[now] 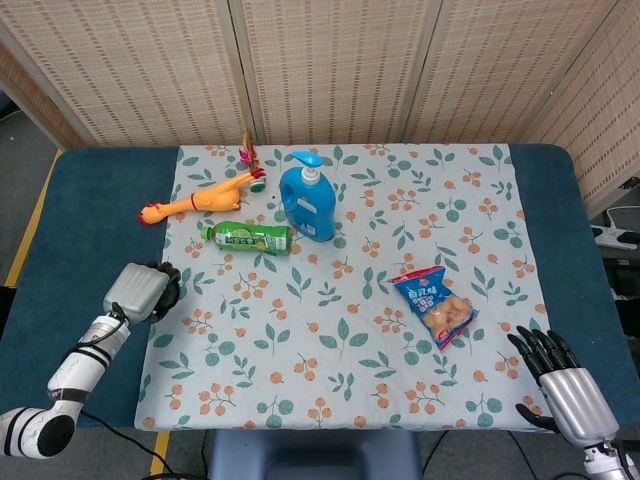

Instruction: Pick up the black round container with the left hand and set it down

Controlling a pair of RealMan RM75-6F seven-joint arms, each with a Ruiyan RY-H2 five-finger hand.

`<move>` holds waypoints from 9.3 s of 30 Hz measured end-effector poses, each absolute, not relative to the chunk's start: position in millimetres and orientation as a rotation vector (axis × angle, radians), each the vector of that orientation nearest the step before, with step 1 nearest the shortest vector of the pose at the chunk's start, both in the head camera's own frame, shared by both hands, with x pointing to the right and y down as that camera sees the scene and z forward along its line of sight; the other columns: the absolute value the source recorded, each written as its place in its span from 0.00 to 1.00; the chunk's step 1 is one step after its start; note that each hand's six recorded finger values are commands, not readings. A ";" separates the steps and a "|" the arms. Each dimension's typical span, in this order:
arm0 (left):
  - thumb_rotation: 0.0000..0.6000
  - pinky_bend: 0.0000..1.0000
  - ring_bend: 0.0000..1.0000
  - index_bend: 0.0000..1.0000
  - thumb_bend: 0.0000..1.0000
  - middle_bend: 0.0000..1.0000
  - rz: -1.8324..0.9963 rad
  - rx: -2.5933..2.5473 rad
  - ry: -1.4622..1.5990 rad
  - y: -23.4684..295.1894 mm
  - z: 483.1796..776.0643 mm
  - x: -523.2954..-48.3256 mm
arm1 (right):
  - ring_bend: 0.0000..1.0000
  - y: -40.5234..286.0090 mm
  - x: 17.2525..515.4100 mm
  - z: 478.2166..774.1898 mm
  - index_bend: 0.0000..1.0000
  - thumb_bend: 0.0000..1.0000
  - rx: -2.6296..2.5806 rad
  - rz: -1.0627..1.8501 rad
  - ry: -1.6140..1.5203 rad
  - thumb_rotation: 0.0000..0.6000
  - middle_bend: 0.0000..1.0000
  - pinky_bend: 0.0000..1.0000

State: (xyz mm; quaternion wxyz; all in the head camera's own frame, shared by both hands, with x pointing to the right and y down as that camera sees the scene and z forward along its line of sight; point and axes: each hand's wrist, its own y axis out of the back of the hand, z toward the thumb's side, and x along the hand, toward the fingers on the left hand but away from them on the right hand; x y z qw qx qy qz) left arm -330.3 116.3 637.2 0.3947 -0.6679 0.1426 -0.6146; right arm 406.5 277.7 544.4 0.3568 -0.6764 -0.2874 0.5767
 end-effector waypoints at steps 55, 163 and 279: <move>1.00 0.17 0.00 0.00 0.42 0.00 -1.539 -1.941 0.179 177.3 678.9 -309.1 | 0.00 282.2 401.5 551.3 0.00 0.07 -1.774 1.505 -0.707 1.00 0.00 0.00; 1.00 0.15 0.00 0.75 0.38 0.14 -1.519 -1.834 0.368 183.1 669.2 -337.6 | 0.00 285.8 399.6 537.9 0.00 0.07 -1.814 1.445 -0.726 1.00 0.00 0.00; 1.00 0.18 0.00 0.00 0.35 0.00 -1.862 -1.770 0.411 175.9 676.9 -434.3 | 0.00 287.1 396.5 544.1 0.00 0.07 -1.811 1.463 -0.709 1.00 0.00 0.00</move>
